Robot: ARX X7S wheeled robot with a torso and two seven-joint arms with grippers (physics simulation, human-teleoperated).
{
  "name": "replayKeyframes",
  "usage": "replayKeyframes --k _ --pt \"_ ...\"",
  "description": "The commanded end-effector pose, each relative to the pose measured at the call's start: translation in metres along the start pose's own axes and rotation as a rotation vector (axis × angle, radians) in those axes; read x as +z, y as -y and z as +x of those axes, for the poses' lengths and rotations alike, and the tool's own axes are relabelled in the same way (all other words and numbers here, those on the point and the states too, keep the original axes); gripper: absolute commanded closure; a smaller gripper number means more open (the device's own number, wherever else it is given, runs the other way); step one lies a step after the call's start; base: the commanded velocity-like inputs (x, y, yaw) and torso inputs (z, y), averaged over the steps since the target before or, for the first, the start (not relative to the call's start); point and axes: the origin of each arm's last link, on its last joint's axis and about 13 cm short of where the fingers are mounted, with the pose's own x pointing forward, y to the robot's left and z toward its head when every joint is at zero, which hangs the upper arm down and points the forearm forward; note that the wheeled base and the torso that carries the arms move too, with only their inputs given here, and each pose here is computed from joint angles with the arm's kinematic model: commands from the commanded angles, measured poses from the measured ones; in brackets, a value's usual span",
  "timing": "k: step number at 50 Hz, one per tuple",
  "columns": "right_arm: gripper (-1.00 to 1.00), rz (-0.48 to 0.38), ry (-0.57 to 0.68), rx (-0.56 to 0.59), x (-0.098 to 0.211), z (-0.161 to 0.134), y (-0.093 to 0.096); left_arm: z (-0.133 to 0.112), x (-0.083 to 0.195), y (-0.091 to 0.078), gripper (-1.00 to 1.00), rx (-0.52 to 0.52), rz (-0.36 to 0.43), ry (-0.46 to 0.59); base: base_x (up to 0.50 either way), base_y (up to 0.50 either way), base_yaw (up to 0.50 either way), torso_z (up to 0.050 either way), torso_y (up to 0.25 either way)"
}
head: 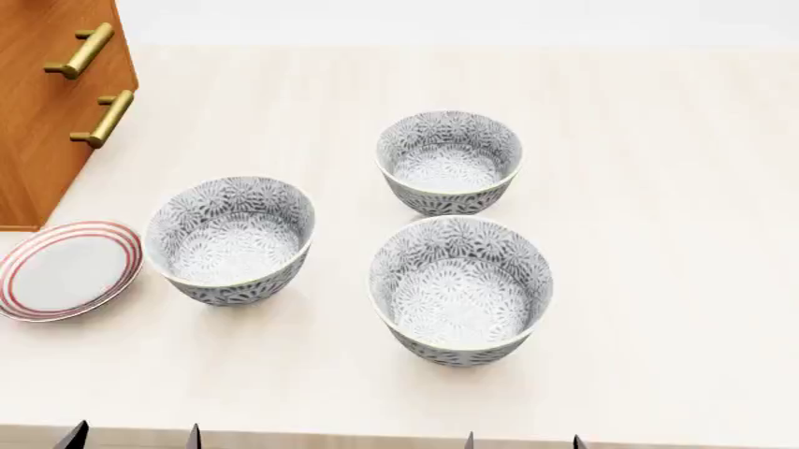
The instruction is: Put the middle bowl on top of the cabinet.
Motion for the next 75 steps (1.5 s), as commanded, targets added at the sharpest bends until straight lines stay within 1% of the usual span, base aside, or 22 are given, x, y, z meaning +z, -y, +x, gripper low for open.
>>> replayKeyframes --k 1,5,9,11,13,21,27,32,35,40,47,49,51,52,54,57,59,63,65,66,70,75 --pt "-1.00 0.000 0.000 0.000 0.002 0.000 0.000 0.000 0.001 0.000 -1.00 0.000 0.000 0.000 0.00 0.00 0.00 0.000 0.000" --pt "-1.00 -0.003 0.013 -0.002 0.003 0.002 -0.001 0.003 0.002 -0.002 -1.00 -0.001 -0.009 0.004 0.00 0.00 0.00 0.000 0.000" --pt "-1.00 -0.007 0.018 -0.001 0.004 0.003 -0.002 0.004 0.006 -0.003 -1.00 -0.007 -0.043 0.007 0.00 0.00 0.00 0.000 0.000" --pt "-1.00 -0.006 0.020 -0.002 0.005 0.003 -0.001 0.004 0.006 -0.003 -1.00 -0.002 -0.033 -0.006 0.00 0.00 0.00 0.000 0.000" --pt "-1.00 -0.006 0.021 -0.005 0.007 0.002 -0.001 0.003 0.008 -0.003 -1.00 0.000 -0.060 0.006 0.00 0.00 0.00 0.000 0.000" --pt "-1.00 0.010 0.069 -0.052 0.025 -0.011 0.010 -0.001 0.009 -0.001 -1.00 -0.003 -0.030 0.011 0.00 0.00 0.00 0.000 0.000" --pt "-1.00 0.004 0.159 -0.130 0.048 -0.033 0.024 -0.003 0.012 0.000 -1.00 -0.012 -0.030 0.019 0.00 0.00 0.00 0.000 0.000" --pt "-1.00 0.003 0.287 -0.273 0.076 -0.069 0.043 -0.004 0.012 0.000 -1.00 -0.014 -0.029 0.024 0.00 0.00 0.00 0.000 0.000" --pt "-1.00 0.001 0.334 -0.337 0.086 -0.085 0.051 -0.006 0.013 0.000 -1.00 -0.016 -0.031 0.030 0.00 0.00 0.00 0.000 0.000" --pt "-1.00 -0.001 0.408 -0.426 0.097 -0.108 0.062 -0.008 0.018 0.000 -1.00 -0.017 -0.036 0.043 0.00 0.00 0.00 0.000 0.000" --pt "-1.00 -0.020 0.450 -0.476 0.103 -0.122 0.067 -0.008 0.021 -0.001 -1.00 -0.006 -0.047 0.053 0.00 0.00 0.00 0.000 0.000" --pt "-1.00 -0.028 0.459 -0.487 0.104 -0.124 0.068 -0.011 0.024 -0.001 -1.00 -0.007 -0.049 0.062 0.00 0.00 0.00 0.000 0.000" --pt "-1.00 -0.031 0.461 -0.490 0.104 -0.125 0.068 -0.015 0.033 -0.002 -1.00 -0.007 -0.046 0.111 0.00 0.00 0.00 0.000 0.000" --pt "-1.00 -0.033 0.460 -0.494 0.104 -0.125 0.068 -0.022 0.046 -0.003 -1.00 -0.026 -0.057 0.175 0.00 0.00 0.00 0.000 0.000" --pt "-1.00 -0.033 0.458 -0.500 0.104 -0.125 0.069 -0.033 0.064 -0.005 -1.00 -0.037 -0.082 0.233 0.00 0.00 0.00 0.000 0.000" --pt "-1.00 -0.040 0.463 -0.503 0.106 -0.127 0.068 -0.040 0.086 -0.010 -1.00 -0.014 -0.094 0.246 0.00 0.00 0.00 0.000 0.000" --pt "-1.00 -0.046 0.465 -0.506 0.106 -0.128 0.068 -0.042 0.095 -0.013 -1.00 0.008 -0.131 0.274 0.00 0.00 0.00 0.000 0.000" --pt "-1.00 -0.064 0.467 -0.515 0.107 -0.128 0.069 -0.049 0.114 -0.020 -1.00 0.055 -0.122 0.388 0.00 0.09 0.00 0.000 0.000" --pt "-1.00 -0.069 0.467 -0.513 0.107 -0.127 0.068 -0.051 0.117 -0.021 -1.00 0.086 -0.095 0.389 0.00 0.31 0.00 0.000 0.000" --pt "-1.00 -0.078 0.461 -0.512 0.106 -0.126 0.068 -0.053 0.119 -0.021 -1.00 0.101 -0.108 0.374 0.00 0.50 0.00 0.000 0.000" --pt "-1.00 -0.079 0.460 -0.506 0.106 -0.125 0.068 -0.052 0.119 -0.024 -1.00 0.154 -0.094 0.367 0.00 0.50 0.00 0.000 0.000" --pt "-1.00 -0.070 0.467 -0.505 0.106 -0.125 0.067 -0.051 0.119 -0.026 -1.00 0.162 -0.117 0.351 0.00 0.50 0.00 0.000 0.000"
